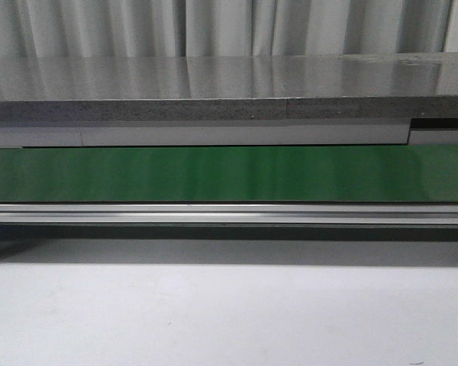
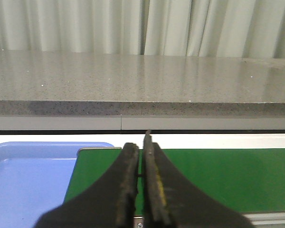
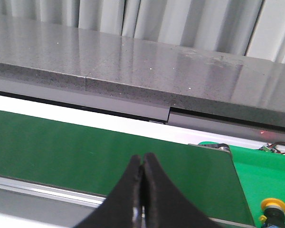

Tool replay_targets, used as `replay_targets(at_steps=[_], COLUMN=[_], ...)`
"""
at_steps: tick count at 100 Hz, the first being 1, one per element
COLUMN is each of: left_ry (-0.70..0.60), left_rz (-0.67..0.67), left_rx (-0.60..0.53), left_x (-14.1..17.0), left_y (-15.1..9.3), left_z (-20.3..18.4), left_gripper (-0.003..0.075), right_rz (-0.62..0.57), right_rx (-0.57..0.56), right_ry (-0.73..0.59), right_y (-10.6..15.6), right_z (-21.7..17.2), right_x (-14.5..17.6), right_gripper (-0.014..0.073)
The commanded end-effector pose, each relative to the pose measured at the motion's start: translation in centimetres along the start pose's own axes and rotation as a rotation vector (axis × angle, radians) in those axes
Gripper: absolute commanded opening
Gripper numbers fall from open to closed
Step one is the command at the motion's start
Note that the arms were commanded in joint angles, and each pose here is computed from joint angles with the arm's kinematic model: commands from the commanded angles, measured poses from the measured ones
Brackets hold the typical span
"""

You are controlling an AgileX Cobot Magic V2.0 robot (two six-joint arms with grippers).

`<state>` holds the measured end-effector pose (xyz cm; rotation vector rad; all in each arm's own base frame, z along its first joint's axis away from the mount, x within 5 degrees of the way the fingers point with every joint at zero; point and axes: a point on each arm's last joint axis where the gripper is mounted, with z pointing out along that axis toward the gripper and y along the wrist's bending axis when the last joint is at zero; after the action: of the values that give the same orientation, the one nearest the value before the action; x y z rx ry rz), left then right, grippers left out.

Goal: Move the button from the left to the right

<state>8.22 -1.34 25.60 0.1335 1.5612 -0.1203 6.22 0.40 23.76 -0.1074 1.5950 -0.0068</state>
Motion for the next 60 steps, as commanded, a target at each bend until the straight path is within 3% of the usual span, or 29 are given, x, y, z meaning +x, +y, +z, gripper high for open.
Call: replay_targets(at_steps=[1,25,60], left_ry=[-0.099,-0.099,-0.099], left_rz=[-0.011,-0.011,-0.011], left_rx=[-0.011,-0.011,-0.011], left_x=[-1.6,-1.6,-1.6], left_y=[0.1,0.1,0.1], left_z=[0.0,0.0,0.0], left_gripper=[0.0005,0.0005,0.0005], right_rz=[0.007,0.025,0.029], right_rx=[0.012,0.017,0.015], right_ry=[-0.112,-0.092,-0.068], right_y=[0.0,0.2,0.2], right_z=[-0.5,-0.6,-0.6], right_x=[-0.2,3.5,3.7], right_gripper=[-0.0121,-0.0121,-0.0121])
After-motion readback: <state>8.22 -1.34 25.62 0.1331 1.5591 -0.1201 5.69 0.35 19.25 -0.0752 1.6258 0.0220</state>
